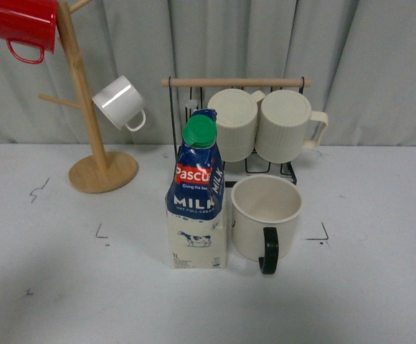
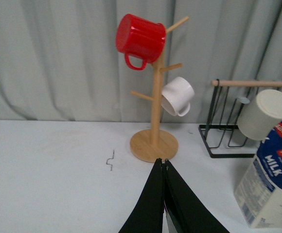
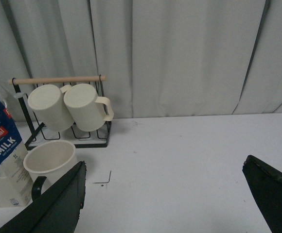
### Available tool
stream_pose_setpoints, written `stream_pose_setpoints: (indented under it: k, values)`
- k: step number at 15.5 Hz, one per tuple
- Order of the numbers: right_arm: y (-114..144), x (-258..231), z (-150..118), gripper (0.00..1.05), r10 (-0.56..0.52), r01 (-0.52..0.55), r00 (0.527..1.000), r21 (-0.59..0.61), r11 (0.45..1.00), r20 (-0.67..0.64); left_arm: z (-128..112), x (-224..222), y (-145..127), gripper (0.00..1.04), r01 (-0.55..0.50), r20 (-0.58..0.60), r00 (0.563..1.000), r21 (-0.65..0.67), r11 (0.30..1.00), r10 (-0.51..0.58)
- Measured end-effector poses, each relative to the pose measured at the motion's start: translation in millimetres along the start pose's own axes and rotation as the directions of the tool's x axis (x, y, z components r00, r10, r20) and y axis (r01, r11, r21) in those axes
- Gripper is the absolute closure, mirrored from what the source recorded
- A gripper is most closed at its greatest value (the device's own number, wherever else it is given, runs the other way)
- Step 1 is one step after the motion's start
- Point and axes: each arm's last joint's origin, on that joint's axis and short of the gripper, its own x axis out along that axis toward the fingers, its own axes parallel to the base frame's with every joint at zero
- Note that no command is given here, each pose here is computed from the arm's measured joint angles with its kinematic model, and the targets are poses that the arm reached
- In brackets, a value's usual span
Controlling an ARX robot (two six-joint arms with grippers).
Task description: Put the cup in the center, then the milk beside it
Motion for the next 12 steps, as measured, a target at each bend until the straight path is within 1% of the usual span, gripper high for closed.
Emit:
stream_pose_setpoints:
  k: [1,3,4,5,8,12]
  values:
    - [0.0,0.0,0.1,0.06,0.0,0.0,1.0,0.0,1.0,0.001,-1.6,-3.2,-1.0,1.03,0.018,0.002,1.0,0.0,1.0,-0.018]
    - [0.0,0.0,0.0,0.06,0.0,0.0,1.0,0.0,1.0,0.0,-4.7,-8.5,-1.1,1.03,0.019,0.0,1.0,0.0,1.0,-0.019]
    - [0.0,0.0,0.0,0.06,0.0,0.0,1.0,0.0,1.0,0.0,-5.6,-10.8,-1.1,1.03,0.02,0.021,1.0,0.0,1.0,-0.02]
    - [0.0,0.0,0.0,0.06,0.0,0.0,1.0,0.0,1.0,0.0,-12.0,-12.8,-0.9,1.03,0.02,0.006,1.0,0.0,1.0,-0.02]
    - [0.0,0.0,0.0,0.06,0.0,0.0,1.0,0.0,1.0,0.0,-9.5,-18.9,-0.8,1.03,0.02,0.027,0.999,0.0,1.0,-0.02]
    - [0.0,0.0,0.0,0.06,0.0,0.0,1.0,0.0,1.0,0.0,-10.4,-24.8,-0.7,1.03,0.02,0.02,1.0,0.0,1.0,-0.02]
